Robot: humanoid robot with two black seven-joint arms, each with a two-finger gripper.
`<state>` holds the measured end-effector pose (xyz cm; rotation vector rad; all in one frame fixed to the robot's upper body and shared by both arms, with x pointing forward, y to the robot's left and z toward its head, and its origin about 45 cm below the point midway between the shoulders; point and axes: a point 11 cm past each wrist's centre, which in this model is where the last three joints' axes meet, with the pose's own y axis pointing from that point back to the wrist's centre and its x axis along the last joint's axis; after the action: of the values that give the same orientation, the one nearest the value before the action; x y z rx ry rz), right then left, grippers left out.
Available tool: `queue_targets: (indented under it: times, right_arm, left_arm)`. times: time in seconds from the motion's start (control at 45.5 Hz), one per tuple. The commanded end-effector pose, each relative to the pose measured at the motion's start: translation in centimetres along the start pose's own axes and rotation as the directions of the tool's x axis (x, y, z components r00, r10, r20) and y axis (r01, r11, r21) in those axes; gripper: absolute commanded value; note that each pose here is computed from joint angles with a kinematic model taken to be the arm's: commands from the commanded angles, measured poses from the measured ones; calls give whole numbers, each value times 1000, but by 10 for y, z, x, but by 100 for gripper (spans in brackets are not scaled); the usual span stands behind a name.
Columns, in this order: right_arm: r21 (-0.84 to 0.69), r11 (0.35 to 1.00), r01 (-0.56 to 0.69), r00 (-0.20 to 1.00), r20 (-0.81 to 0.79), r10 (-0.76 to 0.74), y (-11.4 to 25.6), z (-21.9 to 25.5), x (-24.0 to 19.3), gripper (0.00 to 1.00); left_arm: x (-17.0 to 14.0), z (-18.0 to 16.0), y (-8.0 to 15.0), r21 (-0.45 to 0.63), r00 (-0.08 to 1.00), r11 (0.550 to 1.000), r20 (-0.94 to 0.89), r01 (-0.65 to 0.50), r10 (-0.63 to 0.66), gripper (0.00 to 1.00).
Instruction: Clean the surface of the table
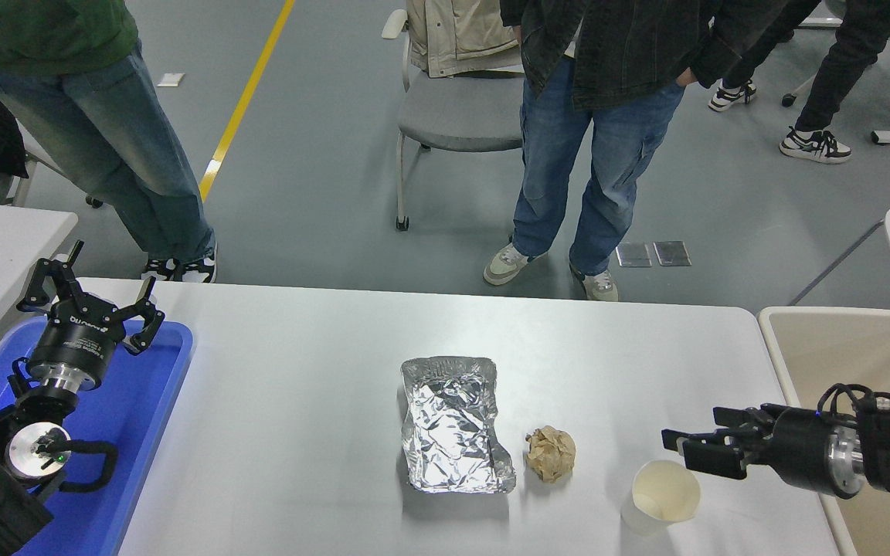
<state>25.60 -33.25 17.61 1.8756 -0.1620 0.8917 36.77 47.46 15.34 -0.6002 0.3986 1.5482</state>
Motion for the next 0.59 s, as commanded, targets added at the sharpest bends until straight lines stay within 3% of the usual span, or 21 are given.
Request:
queue_targets:
  times: [0.0, 0.462, 0.571]
  right_arm:
    - [-57, 990, 132, 990, -37, -134, -4, 2, -16, 100]
    - [-126, 982, 140, 989, -30, -144, -35, 3, -13, 100]
    - [-132, 976, 173, 984, -22, -177, -39, 7, -25, 91]
  left_arm:
    - [0, 0, 0, 1, 1000, 1000, 1, 1, -1, 100]
    - [0, 0, 0, 1, 1000, 1000, 1, 1, -1, 100]
    - [0, 0, 0, 1, 1000, 1000, 1, 1, -1, 100]
